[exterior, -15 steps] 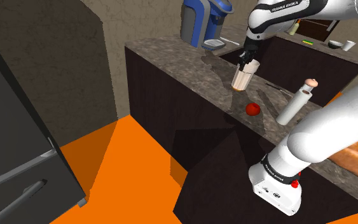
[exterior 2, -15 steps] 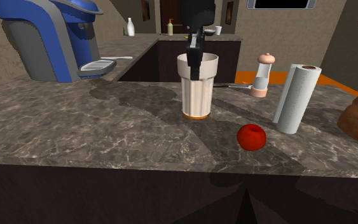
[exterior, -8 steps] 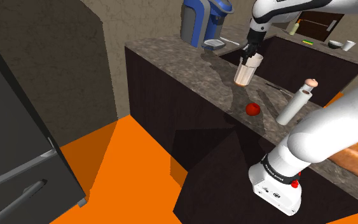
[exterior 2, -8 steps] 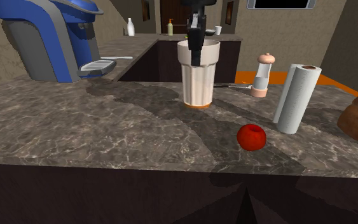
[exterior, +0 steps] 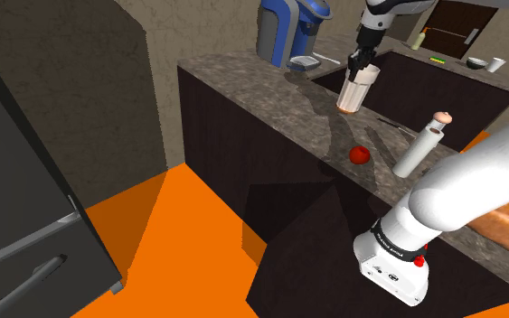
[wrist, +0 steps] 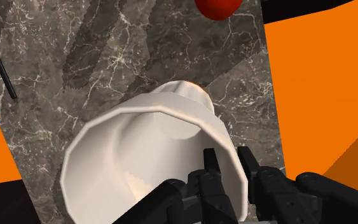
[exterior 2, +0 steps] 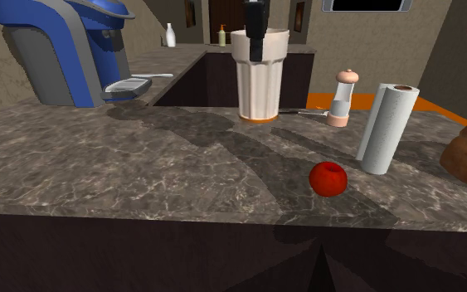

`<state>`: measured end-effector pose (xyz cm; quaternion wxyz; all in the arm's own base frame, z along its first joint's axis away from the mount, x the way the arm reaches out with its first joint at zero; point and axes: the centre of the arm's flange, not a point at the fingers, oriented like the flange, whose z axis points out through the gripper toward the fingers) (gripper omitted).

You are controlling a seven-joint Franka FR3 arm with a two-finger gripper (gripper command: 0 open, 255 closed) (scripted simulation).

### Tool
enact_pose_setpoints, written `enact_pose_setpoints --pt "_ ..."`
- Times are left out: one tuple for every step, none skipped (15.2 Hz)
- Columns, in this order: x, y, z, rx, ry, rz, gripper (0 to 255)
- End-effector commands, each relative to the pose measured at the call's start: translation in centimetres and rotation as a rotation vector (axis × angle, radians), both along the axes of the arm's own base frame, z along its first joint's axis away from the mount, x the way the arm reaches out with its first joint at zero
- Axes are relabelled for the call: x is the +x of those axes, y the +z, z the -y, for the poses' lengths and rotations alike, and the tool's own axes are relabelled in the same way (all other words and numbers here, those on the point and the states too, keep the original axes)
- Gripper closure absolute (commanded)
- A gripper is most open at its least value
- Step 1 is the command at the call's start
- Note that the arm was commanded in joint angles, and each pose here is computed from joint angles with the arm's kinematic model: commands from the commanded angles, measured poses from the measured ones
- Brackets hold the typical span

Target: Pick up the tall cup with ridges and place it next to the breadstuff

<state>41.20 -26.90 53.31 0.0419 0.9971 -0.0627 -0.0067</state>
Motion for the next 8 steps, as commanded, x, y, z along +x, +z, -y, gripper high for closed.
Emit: enact_pose_setpoints --pt "-0.1 1.0 -0.1 0.0 0.0 0.0 255" --pt "-0.1 1.5 -0.1 0.0 0.0 0.0 255" --pt "-0.1 2.1 -0.1 0.0 0.0 0.0 255" --pt "-0.1 2.6 -0.1 0.0 0.0 0.0 255" --pt "-0.1 3.1 -0.1 0.0 0.0 0.0 255" --pt "-0.1 3.6 -0.1 0.0 0.0 0.0 255" --pt "-0.1 4.2 -0.1 0.0 0.0 0.0 255" --pt "-0.1 4.7 -0.1 0.0 0.0 0.0 255"
